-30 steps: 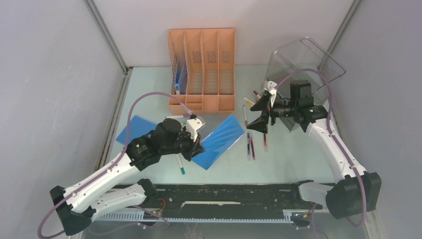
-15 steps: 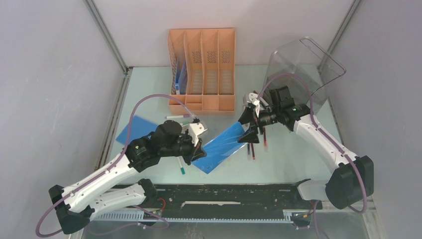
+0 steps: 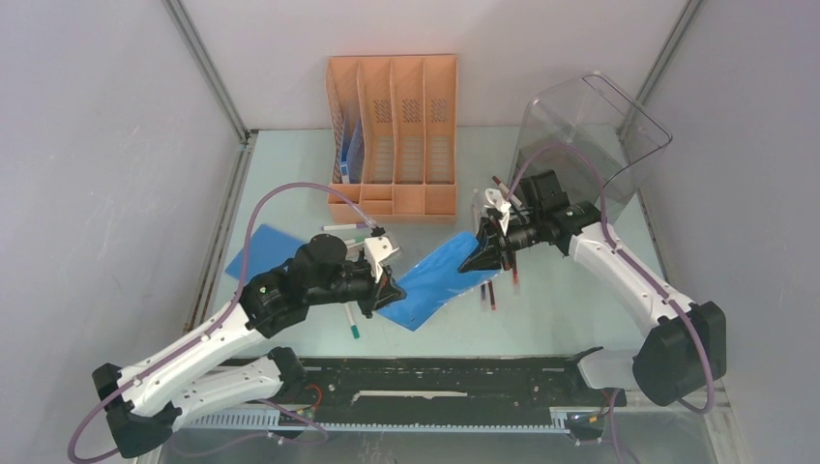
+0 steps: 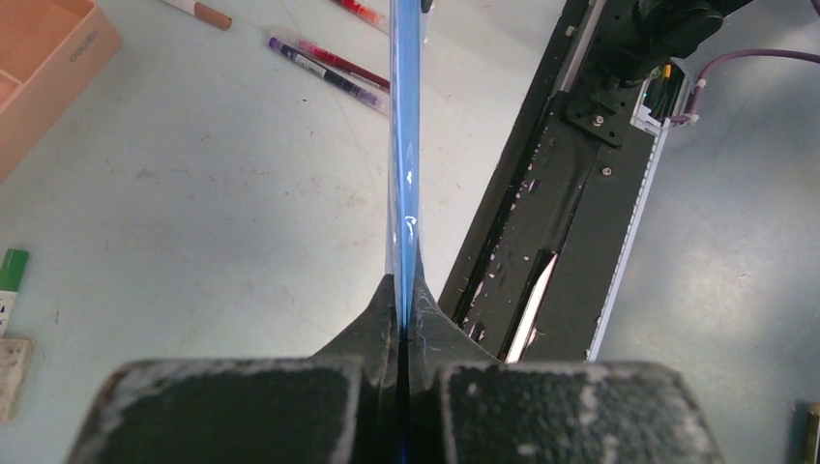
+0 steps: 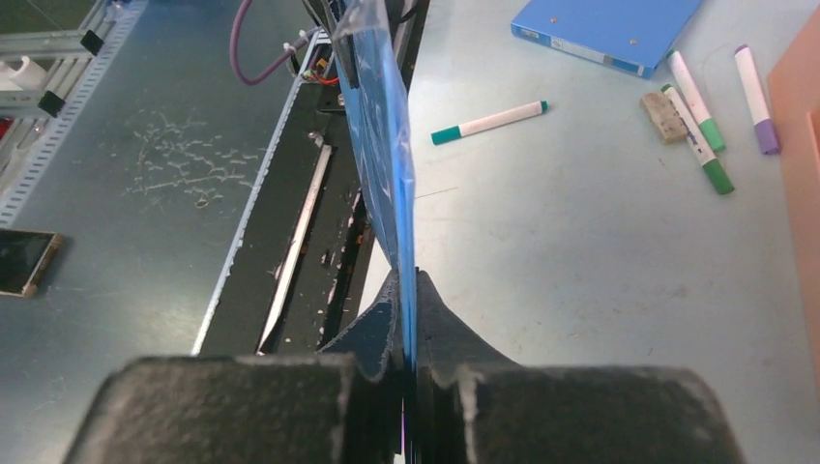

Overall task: Organize the desk
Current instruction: Pick up the folder from the corner of the board.

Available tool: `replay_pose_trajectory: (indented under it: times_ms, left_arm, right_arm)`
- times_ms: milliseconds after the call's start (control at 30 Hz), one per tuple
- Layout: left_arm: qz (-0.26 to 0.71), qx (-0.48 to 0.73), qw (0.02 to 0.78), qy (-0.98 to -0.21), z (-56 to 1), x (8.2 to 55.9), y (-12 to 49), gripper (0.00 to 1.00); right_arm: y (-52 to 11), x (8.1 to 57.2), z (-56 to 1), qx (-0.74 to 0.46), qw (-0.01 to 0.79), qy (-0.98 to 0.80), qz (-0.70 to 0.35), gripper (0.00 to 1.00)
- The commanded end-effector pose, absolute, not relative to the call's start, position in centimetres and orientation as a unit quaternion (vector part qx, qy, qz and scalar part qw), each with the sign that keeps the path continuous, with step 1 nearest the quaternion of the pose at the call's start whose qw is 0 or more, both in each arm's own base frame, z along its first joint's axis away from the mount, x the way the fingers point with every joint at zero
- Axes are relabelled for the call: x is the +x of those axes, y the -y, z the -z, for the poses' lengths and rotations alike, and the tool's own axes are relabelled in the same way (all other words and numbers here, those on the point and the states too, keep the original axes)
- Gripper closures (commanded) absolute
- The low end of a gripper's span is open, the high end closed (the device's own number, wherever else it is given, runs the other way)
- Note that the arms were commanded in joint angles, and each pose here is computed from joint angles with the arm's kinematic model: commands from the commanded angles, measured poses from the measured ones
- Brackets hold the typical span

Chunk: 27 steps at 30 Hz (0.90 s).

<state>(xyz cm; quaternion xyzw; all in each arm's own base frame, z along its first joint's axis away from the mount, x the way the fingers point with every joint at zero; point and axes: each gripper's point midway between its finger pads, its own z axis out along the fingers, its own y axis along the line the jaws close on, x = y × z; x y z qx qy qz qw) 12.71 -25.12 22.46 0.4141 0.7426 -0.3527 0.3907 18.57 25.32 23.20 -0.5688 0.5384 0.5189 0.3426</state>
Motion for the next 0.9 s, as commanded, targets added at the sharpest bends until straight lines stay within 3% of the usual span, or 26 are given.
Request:
replay_pose_trajectory:
  times_ms: [0,67,100,233,367,433,867]
  left_arm:
    - [0.368,0.403,0.431,-0.719,-24.3,13.5,25.9,1.0]
    - [0.363,0.39,0.447,-0.718,-24.4,13.9,25.7,0.98]
    - [0.362,0.38,0.459,-0.717,-24.5,14.3,25.5,0.92]
    - [0.363,0.318,0.512,-0.71,-24.8,15.5,24.5,0.38]
    - [0.396,0.238,0.569,-0.681,-25.8,15.9,22.9,0.05]
    - [0.413,0.207,0.586,-0.666,-25.9,16.0,22.1,0.0]
    - [0.533,0.198,0.601,-0.562,-24.7,14.0,23.3,0.0]
  right_arm:
    - [-26.0,18.6,-25.5,-0.571,0.358,-0.518,-0.527,1.0]
    - [-26.0,18.7,-25.7,-0.565,0.357,-0.525,-0.527,1.0]
    - [-25.9,18.8,-25.9,-0.56,0.357,-0.529,-0.528,1.0]
    - [-25.3,19.3,-27.4,-0.534,0.361,-0.533,-0.548,1.0]
    - [-24.2,19.5,-29.2,-0.514,0.369,-0.525,-0.569,1.0]
    - [-23.7,19.5,-29.8,-0.507,0.373,-0.524,-0.573,1.0]
    - [-22.5,19.1,-32.0,-0.492,0.37,-0.512,-0.598,1.0]
